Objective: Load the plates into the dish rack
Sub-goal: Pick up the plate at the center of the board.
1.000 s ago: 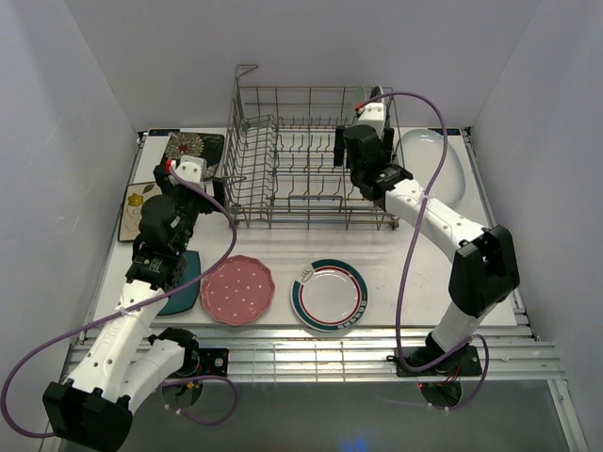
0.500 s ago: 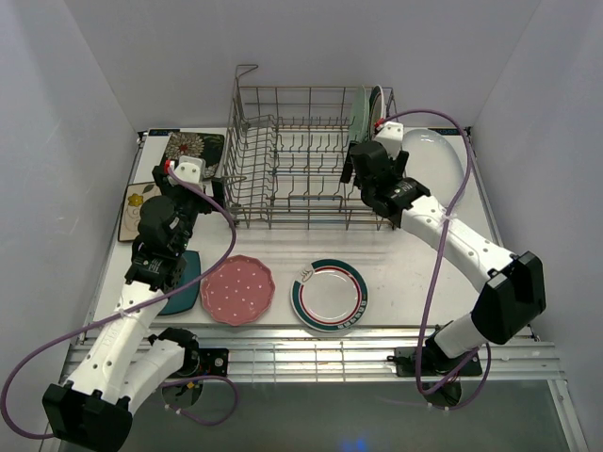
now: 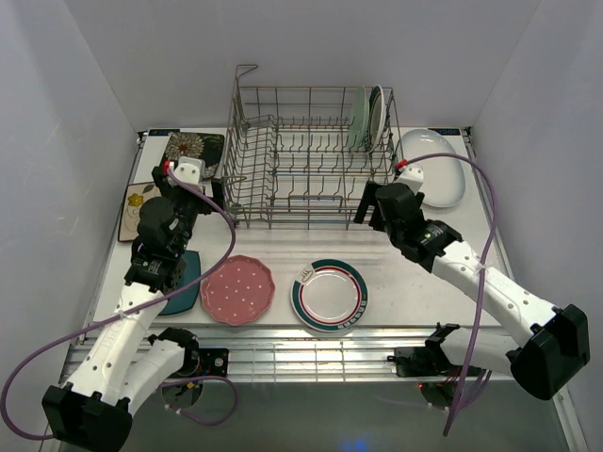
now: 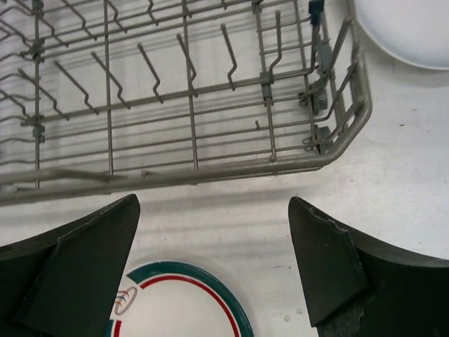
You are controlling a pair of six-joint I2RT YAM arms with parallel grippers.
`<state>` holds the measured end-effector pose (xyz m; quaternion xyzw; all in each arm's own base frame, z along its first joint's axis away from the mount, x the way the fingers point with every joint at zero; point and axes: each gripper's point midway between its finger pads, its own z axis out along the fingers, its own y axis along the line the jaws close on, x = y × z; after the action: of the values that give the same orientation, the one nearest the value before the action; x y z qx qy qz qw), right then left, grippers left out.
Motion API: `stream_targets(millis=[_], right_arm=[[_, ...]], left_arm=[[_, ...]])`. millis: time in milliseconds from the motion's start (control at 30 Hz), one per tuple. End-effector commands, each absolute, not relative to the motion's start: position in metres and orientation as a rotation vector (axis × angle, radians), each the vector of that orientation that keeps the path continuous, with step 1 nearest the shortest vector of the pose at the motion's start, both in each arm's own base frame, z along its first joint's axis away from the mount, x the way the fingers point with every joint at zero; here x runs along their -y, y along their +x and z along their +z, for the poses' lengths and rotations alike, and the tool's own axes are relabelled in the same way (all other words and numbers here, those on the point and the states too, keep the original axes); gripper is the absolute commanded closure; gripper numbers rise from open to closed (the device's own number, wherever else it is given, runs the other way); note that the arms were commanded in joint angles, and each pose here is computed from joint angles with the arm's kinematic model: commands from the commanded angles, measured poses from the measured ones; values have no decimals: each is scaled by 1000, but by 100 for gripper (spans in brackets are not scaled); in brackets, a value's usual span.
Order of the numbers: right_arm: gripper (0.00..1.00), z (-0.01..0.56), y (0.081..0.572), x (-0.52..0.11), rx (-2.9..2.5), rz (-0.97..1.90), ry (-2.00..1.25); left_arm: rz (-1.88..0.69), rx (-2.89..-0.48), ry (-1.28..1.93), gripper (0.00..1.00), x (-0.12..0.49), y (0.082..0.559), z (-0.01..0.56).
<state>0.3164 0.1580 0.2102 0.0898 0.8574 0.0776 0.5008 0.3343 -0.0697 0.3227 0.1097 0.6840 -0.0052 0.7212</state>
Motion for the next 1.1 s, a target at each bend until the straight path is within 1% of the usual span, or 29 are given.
stream_targets(millis=[0,167,200,300,333,533,700,933,1067], right_arm=[[9,202,301,-178,-2079,357,110],[10,180,278,-181,-2113,434,27],[10,169,271,-185,-2136,467,0],[10,162,259,-193,-2135,564,-27],[10,148,253,-191,-2160,565,-32],[10,108,234,-198,-2225,648,-56],[9,87,220,-210,-2267,746,-115],[6,68,203,-210,-2295,813,-116],[2,60,195,-210,-2318,835,-116]], left_arm=[[-32,-1486,239,2,71,327,330],[-36,-1494,253,2,73,328,328],[-40,-1491,255,2,73,327,329],[-61,-1494,272,2,78,326,327],[-62,-1492,273,2,78,325,327],[-89,-1494,292,2,83,325,326],[-87,-1495,291,2,83,324,325],[-89,-1491,289,2,82,323,325],[-92,-1497,289,2,83,324,324]])
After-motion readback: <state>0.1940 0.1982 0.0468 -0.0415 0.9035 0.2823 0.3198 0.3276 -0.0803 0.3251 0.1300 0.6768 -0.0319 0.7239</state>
